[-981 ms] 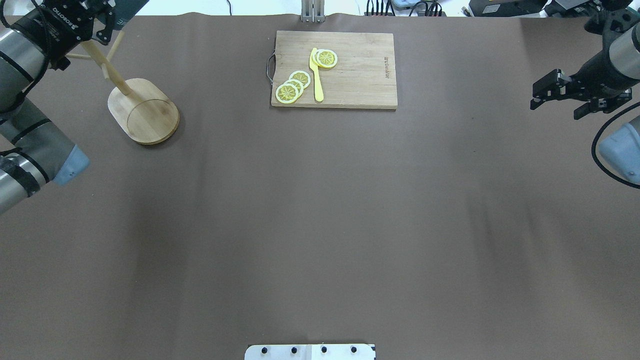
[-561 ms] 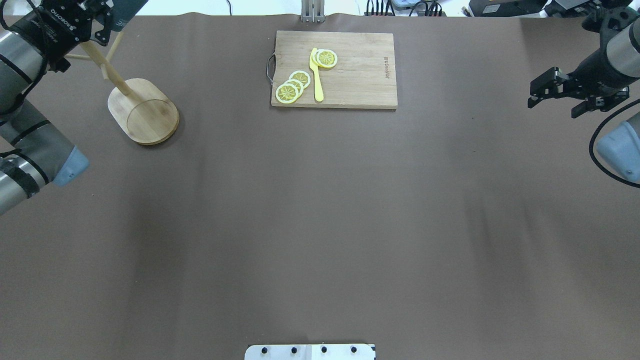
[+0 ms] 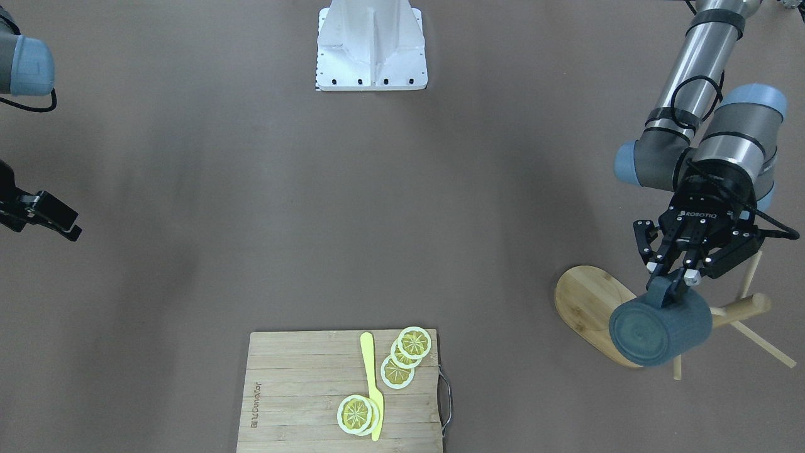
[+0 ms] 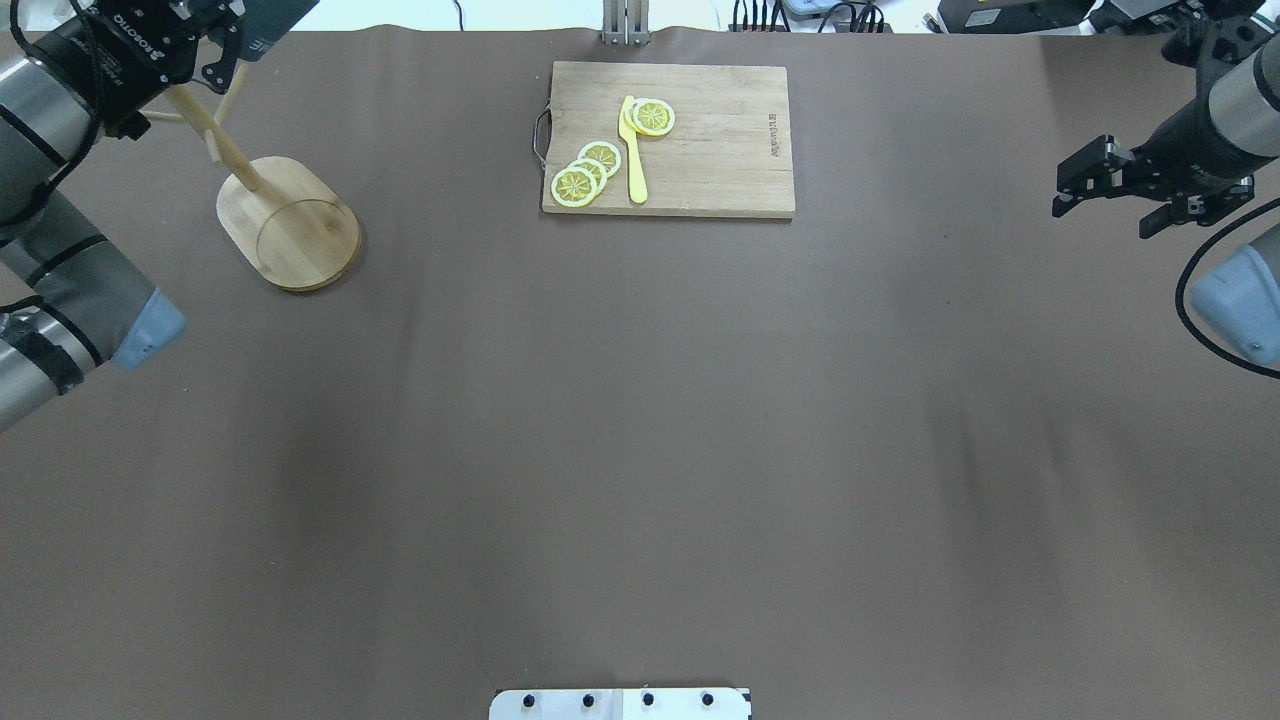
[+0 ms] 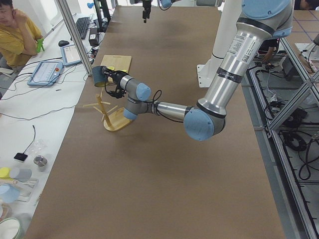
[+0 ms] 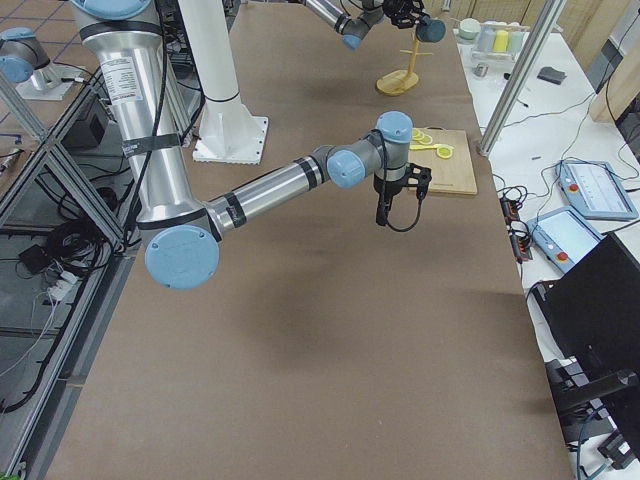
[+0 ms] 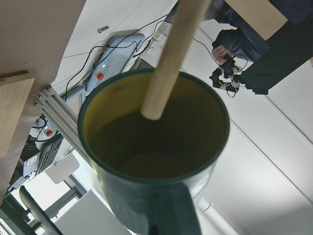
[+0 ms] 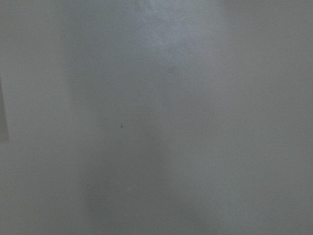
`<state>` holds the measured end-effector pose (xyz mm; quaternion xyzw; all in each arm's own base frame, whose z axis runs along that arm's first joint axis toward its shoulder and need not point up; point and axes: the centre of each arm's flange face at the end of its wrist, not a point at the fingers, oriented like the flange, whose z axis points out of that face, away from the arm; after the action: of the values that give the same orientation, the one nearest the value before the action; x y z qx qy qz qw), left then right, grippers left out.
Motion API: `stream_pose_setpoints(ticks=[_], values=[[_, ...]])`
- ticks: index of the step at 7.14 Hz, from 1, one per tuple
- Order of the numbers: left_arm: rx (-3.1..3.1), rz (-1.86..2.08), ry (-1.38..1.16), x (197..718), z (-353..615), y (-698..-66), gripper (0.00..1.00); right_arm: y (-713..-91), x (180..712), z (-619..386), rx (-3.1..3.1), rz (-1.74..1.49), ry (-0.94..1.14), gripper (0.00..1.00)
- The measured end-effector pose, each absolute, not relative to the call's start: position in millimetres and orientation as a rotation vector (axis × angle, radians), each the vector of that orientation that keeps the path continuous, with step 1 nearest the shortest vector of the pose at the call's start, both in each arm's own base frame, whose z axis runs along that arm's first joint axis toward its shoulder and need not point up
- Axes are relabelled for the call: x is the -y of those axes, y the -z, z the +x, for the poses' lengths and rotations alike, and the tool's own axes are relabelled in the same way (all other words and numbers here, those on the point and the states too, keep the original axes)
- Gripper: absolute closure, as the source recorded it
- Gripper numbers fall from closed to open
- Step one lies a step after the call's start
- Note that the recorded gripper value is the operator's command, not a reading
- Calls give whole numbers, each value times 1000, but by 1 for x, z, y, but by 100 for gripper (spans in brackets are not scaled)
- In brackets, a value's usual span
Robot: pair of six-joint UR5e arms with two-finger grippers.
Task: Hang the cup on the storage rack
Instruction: 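Align the mug handle over a mug-tree peg with the left gripper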
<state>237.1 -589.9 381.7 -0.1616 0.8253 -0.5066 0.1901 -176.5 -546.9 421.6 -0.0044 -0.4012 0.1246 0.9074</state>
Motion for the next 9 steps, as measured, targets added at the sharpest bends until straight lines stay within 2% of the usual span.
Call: stream_pose_setpoints(ticks=[4, 9], values=[[-2258, -440, 1349, 577, 237, -399, 100, -424, 545, -178, 826, -17, -262, 1], [-2254, -410, 1376, 581, 217, -428, 100, -422, 544, -178, 829, -14, -263, 1]])
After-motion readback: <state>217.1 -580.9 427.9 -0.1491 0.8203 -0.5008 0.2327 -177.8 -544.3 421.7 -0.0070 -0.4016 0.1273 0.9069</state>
